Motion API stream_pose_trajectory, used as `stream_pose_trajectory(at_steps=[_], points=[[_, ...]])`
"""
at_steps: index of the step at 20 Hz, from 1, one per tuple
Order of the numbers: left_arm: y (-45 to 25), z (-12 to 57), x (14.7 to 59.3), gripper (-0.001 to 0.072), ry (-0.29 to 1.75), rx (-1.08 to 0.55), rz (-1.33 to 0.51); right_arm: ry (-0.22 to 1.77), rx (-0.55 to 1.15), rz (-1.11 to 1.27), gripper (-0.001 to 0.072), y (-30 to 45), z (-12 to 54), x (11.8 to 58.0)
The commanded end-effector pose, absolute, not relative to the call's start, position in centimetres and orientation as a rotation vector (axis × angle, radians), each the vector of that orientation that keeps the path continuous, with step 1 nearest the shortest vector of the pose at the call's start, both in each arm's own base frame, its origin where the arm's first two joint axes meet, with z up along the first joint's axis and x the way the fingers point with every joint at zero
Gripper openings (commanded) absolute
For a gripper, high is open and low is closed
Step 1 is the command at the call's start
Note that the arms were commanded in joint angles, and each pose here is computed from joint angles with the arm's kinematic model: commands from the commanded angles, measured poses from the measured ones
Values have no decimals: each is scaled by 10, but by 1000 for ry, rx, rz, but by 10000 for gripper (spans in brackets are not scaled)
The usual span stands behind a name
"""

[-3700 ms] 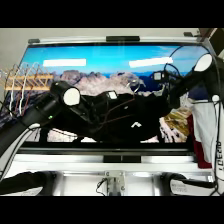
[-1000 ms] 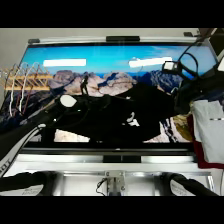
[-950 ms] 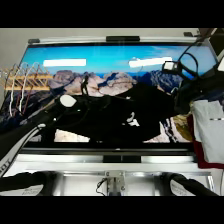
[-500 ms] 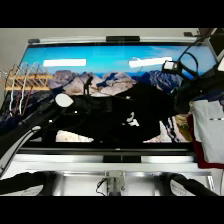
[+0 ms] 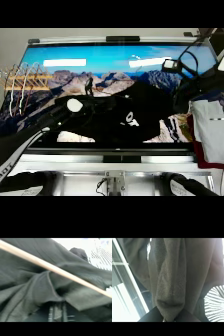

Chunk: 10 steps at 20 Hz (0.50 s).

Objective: Fold the shirts.

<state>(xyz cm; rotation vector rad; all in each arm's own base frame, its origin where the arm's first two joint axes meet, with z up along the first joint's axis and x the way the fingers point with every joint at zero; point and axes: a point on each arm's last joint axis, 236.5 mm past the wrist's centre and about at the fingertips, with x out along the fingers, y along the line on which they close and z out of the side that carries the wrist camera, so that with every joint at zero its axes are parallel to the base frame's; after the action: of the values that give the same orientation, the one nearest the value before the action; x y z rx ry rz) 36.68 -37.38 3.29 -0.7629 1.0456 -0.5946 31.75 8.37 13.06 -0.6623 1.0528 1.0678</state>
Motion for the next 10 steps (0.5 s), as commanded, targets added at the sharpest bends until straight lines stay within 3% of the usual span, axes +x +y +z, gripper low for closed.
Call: stream_pose_trajectory(at_steps=[1, 6, 10], points=[[-371, 26, 373, 61, 1057, -796, -555, 1036, -653, 1074, 61, 87, 133, 319], [-366, 29, 377, 45, 1050, -811, -541, 1041, -652, 1078, 62, 87, 132, 317], [-315, 40, 394, 43, 1025, -713, -518, 1066, -637, 1079, 61, 86, 132, 313]])
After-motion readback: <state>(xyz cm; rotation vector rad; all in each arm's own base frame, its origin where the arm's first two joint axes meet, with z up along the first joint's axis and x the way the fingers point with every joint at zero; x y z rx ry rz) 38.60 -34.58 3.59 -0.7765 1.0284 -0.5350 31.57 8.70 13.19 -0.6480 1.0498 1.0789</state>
